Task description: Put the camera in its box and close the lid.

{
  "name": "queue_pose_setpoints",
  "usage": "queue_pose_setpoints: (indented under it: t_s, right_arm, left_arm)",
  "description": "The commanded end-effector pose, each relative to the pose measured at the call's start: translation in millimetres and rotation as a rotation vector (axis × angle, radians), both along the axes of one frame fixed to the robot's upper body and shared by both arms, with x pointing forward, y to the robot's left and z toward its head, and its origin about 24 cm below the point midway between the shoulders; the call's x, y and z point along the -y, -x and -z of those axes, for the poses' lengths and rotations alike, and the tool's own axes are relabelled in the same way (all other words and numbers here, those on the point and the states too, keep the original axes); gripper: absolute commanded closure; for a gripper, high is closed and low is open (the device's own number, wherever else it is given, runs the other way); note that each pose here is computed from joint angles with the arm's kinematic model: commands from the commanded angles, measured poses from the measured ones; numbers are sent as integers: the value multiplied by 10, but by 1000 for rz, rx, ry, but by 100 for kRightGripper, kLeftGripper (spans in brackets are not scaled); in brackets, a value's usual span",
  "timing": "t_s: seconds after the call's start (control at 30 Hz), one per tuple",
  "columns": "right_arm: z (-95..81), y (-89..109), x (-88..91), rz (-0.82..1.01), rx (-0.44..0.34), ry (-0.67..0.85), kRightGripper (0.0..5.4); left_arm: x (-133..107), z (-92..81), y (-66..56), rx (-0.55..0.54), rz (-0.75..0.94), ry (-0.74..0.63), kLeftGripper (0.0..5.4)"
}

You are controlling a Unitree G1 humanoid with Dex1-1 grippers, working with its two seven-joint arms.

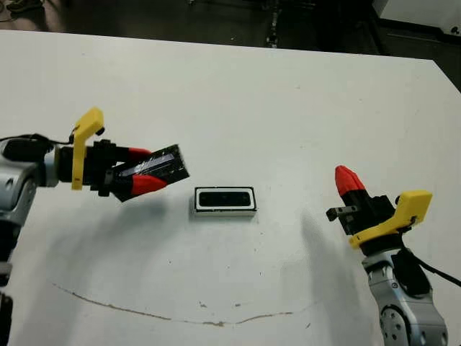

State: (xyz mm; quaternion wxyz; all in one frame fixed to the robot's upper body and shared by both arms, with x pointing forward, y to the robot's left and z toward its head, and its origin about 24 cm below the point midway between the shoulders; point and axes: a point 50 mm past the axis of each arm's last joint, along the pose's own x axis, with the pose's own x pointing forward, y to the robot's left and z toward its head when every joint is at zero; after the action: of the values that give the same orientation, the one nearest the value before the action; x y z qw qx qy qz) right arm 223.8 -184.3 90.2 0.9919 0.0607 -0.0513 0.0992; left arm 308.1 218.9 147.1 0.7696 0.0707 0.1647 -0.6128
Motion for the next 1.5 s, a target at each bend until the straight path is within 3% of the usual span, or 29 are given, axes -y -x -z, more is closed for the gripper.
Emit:
queue_pose_setpoints:
  t_s: [0.03,0.2,0.3,0.4,0.7,1.27,1.5]
  right_arm:
    - [42,13,29,1,-29,7,540]
    - [42,13,30,2,-30,4,540]
    - [47,15,27,4,-32,1,540]
    - [53,19,24,5,-32,-1,540]
    - [51,23,23,9,-32,5,540]
    - [50,28,18,2,-33,0,540]
    - [48,27,14,6,-39,1,540]
  left_arm:
    - [131,49,-64,-29,63,-2,224]
    - [305,118,-128,-1,140,-9,224]
    - [393,229,-146,-44,169,9,224]
    - [472,348,-146,-111,181,10,224]
    - [626,552,-108,-120,203,25,224]
    - [698,657,-67,-121,211,27,224]
    - [719,605,-83,-27,179,72,224]
